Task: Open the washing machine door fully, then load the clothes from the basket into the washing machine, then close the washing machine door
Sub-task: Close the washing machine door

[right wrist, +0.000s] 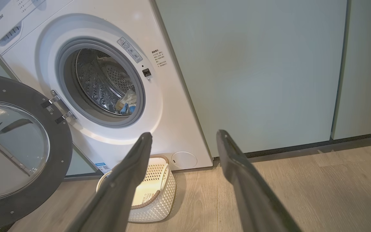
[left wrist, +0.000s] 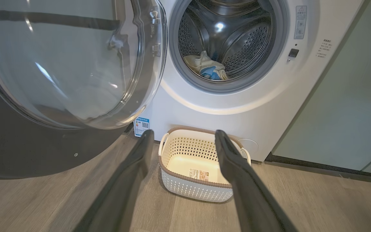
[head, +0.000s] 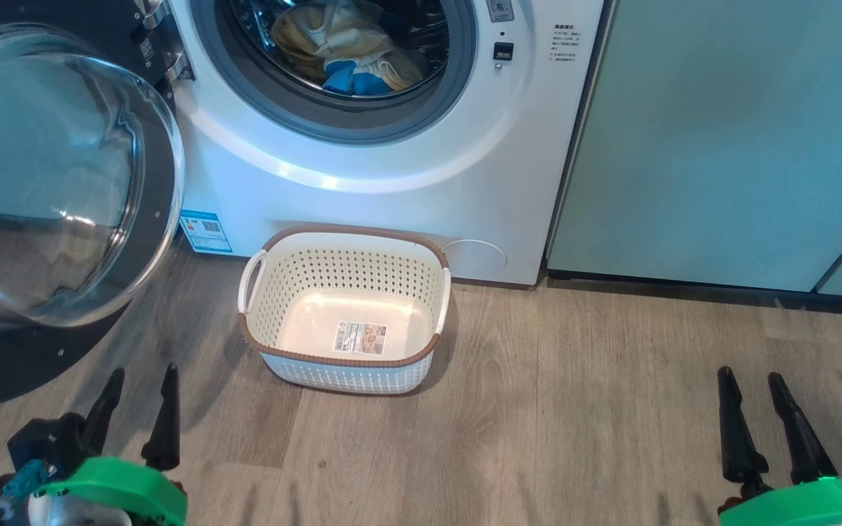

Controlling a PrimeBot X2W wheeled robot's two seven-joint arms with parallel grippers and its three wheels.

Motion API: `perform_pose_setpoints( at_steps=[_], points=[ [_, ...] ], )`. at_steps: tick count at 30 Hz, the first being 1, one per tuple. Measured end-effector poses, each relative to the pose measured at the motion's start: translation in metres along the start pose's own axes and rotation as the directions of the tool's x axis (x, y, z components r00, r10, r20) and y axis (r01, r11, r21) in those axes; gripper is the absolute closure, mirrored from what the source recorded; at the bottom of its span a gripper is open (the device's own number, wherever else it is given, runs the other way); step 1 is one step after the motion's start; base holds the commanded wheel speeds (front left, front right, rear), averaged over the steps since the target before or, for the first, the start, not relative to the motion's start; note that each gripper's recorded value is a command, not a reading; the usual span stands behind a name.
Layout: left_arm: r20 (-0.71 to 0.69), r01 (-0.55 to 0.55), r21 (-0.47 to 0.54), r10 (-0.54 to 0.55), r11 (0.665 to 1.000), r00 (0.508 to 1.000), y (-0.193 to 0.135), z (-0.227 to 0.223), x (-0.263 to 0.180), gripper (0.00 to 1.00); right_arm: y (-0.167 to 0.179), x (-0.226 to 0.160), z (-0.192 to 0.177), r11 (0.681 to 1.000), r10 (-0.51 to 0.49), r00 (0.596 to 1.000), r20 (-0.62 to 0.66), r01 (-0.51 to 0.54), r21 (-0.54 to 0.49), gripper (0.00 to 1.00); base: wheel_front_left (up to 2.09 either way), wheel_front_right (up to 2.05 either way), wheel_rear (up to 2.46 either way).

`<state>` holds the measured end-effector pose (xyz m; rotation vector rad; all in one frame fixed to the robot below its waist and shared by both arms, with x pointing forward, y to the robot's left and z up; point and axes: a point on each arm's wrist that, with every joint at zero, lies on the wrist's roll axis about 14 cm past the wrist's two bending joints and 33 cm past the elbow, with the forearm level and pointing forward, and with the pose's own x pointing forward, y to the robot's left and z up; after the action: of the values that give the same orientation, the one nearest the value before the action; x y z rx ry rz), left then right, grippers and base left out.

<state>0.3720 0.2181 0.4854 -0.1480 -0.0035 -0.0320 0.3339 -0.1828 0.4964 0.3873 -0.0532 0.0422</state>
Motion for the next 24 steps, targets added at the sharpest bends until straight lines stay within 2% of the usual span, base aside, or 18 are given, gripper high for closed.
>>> perform_pose_setpoints(
  at_steps=[13, 24],
  points=[
    [0.016, -0.04, -0.018, 0.041, 0.999, 0.999, 0.009, 0.003, -0.007, 0.0, 0.007, 0.005, -0.001, 1.0, 0.024, 1.0, -0.003, -0.024, 0.0, 0.0, 0.0, 0.0, 0.0],
    [0.029, -0.149, -0.028, 0.149, 0.989, 0.988, 0.04, 0.007, -0.033, 0.0, 0.033, 0.017, -0.016, 0.994, 0.112, 0.993, -0.049, -0.111, 0.011, 0.0, 0.0, 0.0, 0.0]
  ],
)
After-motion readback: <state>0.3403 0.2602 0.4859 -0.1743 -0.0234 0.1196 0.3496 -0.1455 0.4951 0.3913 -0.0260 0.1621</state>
